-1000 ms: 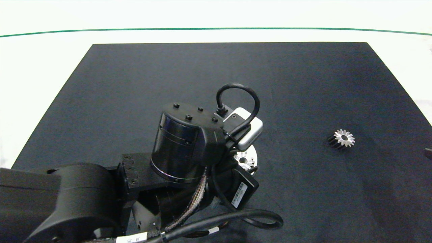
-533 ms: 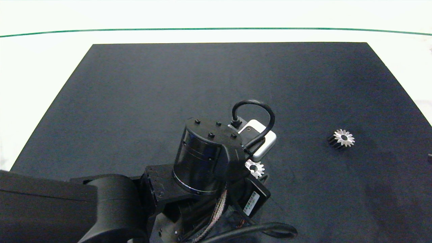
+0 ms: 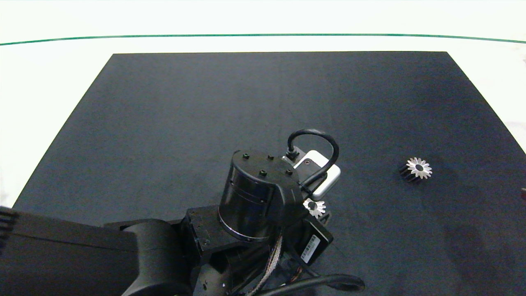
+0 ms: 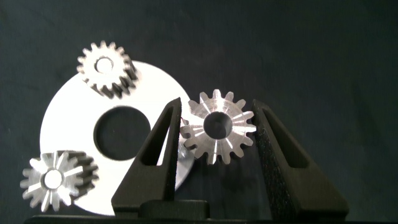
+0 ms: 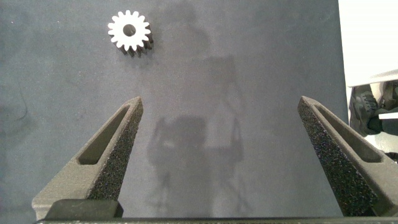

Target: Remove an incorrectly installed larger gear and replace it with the correct smaller gear

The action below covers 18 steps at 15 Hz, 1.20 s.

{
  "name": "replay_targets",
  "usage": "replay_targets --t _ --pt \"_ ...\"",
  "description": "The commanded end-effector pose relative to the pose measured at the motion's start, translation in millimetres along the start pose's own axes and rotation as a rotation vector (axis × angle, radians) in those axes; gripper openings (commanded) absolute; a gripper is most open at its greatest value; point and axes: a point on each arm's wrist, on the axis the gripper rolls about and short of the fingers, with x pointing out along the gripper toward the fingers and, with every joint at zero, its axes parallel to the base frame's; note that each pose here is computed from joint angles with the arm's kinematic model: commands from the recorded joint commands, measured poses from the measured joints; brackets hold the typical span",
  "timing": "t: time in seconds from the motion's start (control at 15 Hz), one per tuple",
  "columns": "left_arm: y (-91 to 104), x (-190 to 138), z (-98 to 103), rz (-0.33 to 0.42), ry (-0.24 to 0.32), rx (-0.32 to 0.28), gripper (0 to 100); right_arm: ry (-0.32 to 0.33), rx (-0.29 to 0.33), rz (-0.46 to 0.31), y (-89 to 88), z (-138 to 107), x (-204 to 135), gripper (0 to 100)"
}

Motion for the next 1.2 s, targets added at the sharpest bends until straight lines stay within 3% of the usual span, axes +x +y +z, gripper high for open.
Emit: replay_targets --t 0.07,1.2 --pt "-1.0 7 -7 0.004 0.018 0.011 19 0.009 -0.002 0.001 0.3 -2 1 100" --pt "14.4 10 -23 0.052 0.033 0.012 19 0.026 -0.004 0.019 1.1 -9 2 100"
